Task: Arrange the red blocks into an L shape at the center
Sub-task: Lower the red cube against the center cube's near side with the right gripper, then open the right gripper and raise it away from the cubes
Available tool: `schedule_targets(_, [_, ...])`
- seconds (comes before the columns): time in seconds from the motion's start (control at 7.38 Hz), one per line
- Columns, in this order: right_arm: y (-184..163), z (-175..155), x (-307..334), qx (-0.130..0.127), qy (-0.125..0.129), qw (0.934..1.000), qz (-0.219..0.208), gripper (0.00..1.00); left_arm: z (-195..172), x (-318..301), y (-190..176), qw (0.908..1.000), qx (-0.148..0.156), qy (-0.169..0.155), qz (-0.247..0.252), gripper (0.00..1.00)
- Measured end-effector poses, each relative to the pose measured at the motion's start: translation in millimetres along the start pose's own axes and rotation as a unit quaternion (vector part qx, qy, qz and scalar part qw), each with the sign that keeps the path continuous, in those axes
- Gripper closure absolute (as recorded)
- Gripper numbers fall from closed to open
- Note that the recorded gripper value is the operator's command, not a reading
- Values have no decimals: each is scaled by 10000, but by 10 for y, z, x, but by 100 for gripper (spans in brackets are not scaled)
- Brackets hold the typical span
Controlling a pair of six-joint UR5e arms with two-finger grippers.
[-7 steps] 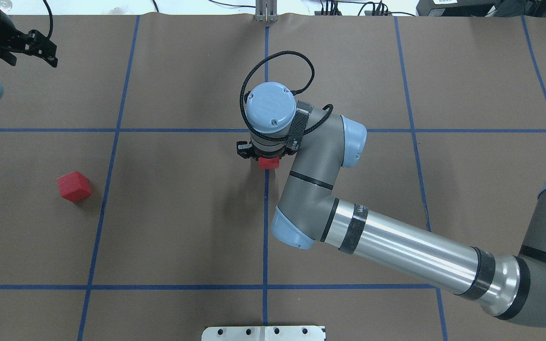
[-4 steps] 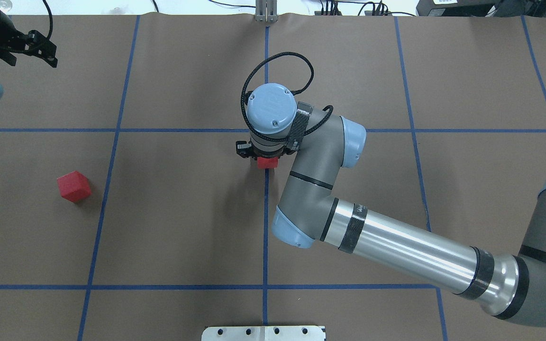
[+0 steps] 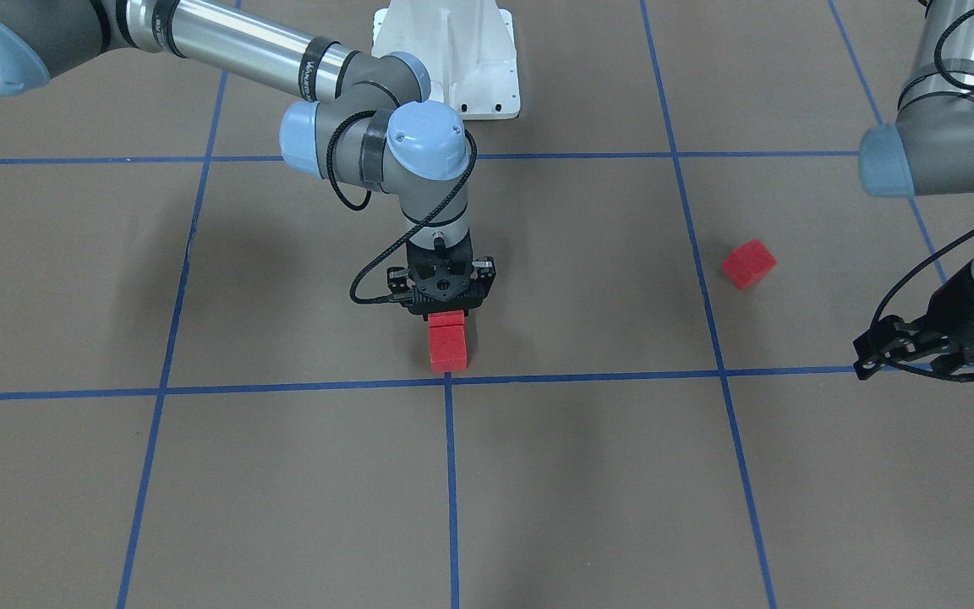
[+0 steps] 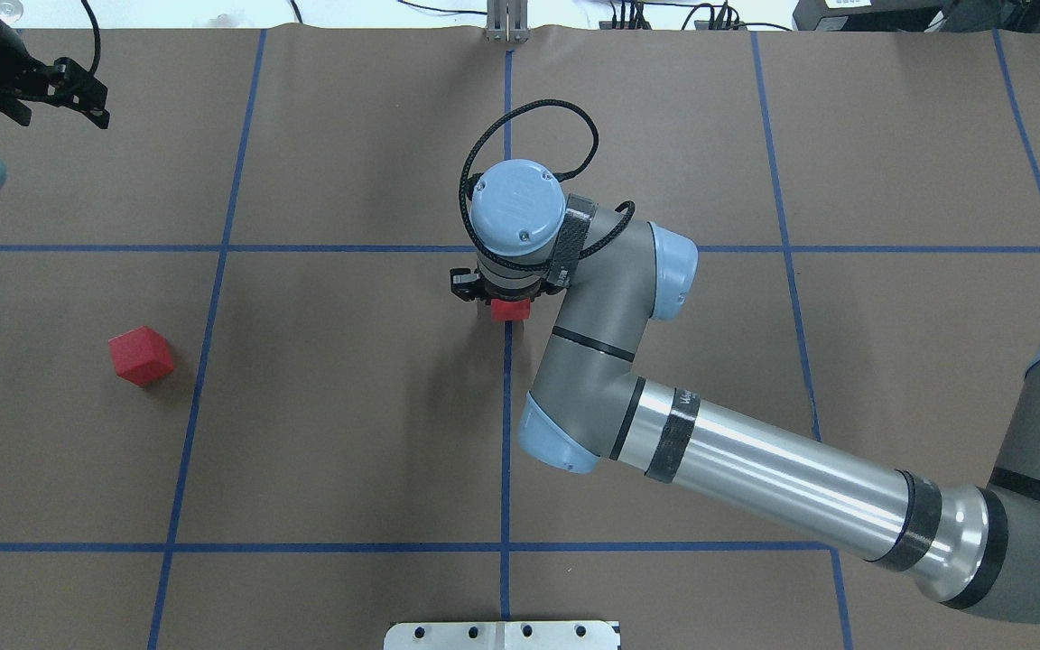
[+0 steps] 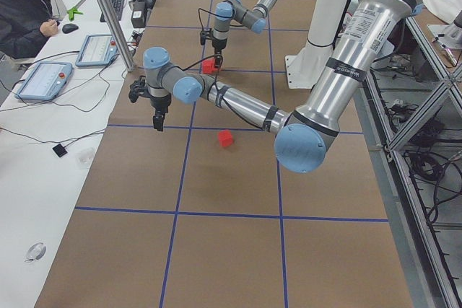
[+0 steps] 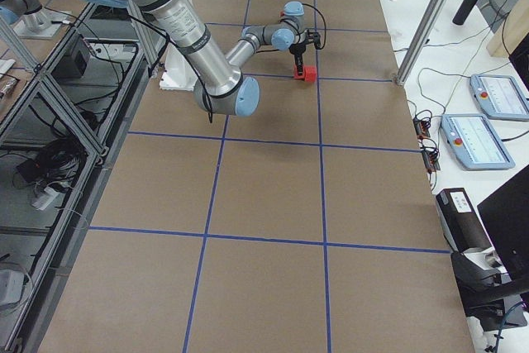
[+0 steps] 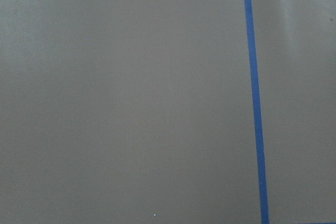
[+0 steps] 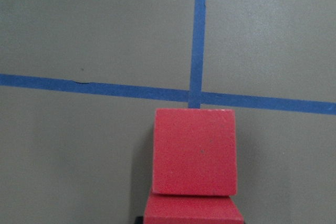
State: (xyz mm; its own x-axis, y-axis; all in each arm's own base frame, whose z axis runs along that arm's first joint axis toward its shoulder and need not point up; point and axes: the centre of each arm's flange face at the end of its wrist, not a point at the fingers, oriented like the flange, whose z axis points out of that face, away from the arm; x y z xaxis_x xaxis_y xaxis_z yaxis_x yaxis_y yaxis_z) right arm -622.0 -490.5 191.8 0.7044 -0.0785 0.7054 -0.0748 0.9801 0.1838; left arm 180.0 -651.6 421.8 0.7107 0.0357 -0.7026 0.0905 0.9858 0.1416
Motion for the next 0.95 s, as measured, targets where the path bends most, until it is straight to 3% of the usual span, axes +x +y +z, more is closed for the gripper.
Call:
schedule_targets(0.14, [-1,4,3,3,7,10000,1,54,-2,3,-2,10000,2,1,2,0])
schedule_targets(0.27, [-2,4,2,7,8,10000,1,35,-4,6,-3,10000,4,2,3,0])
schedule_targets(0.68, [-2,7,-1,36,20,10000,1,6,-3,4,-3,10000,3,2,2,0])
schedule_targets(0.95, [-7,11,2,64,35,10000,0,3,-4,6,-3,10000,4,2,3,0])
